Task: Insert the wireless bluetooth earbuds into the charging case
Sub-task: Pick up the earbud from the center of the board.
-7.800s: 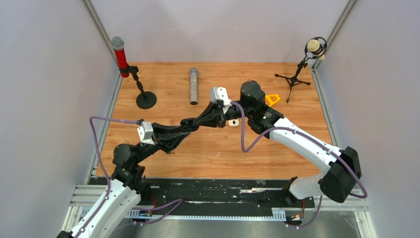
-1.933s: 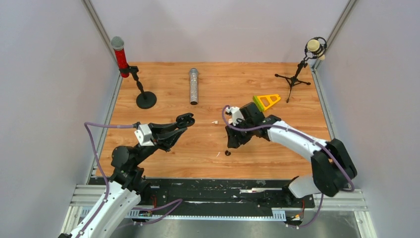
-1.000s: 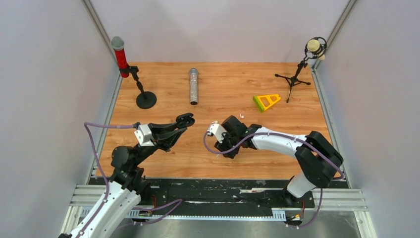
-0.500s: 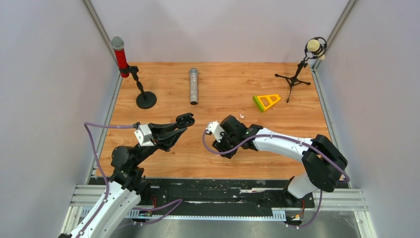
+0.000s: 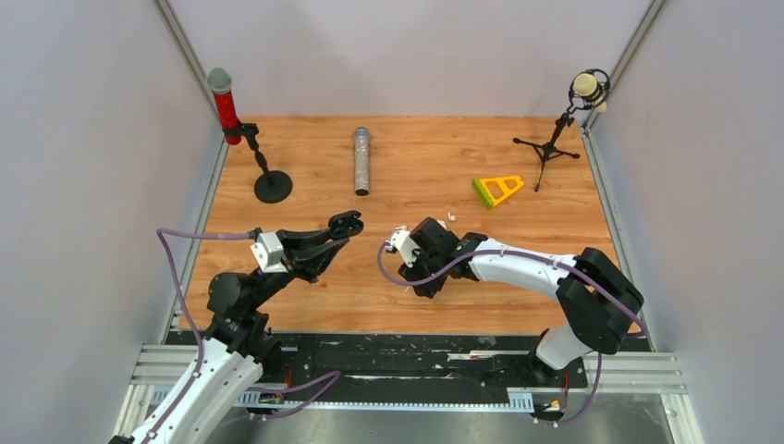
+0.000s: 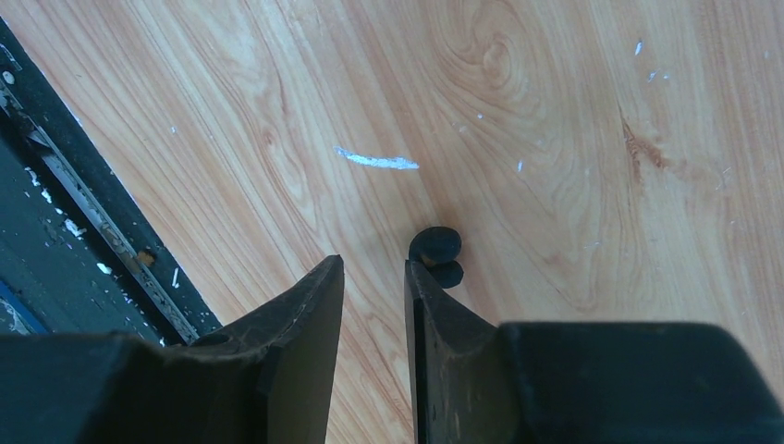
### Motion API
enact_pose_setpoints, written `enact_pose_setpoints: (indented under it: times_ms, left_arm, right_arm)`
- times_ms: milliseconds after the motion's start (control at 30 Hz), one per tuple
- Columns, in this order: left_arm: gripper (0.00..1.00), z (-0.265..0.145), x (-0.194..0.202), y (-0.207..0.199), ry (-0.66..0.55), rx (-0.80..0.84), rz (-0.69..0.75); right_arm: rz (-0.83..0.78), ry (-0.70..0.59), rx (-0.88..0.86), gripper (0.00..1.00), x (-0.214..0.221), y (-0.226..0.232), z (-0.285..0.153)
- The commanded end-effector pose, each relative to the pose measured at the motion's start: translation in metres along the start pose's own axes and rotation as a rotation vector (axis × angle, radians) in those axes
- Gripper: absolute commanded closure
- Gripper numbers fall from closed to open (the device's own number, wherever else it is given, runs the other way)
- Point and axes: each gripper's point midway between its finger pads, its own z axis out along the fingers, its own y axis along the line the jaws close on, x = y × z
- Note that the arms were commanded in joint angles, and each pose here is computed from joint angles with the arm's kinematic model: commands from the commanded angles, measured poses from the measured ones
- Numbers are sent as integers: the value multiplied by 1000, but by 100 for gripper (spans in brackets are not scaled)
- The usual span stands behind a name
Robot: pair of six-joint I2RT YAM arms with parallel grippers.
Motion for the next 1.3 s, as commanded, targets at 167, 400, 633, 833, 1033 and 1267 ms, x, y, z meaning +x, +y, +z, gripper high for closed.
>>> enact_pose_setpoints:
  times_ms: [167, 400, 633, 833, 1033, 1267]
  left_arm:
    - [100, 2, -16, -1, -51, 6, 44]
    - [100, 2, -16, 0, -48, 4, 45]
    - [100, 2, -16, -1, -48, 8, 44]
    - [100, 2, -16, -1, -49, 9, 45]
    - [100, 2, -15, -2, -45, 12, 42]
    - [100, 2, -15, -2, -47, 13, 45]
  right_arm:
    - [45, 15, -8, 69, 0, -3, 6]
    - [72, 5, 31, 69, -6, -18, 8]
    - [83, -2, 28, 68, -9, -23, 12]
    - [78, -13, 46, 65, -14, -29, 10]
    - [63, -54, 37, 65, -29, -29, 3]
    - [78, -31, 32, 64, -19, -31, 9]
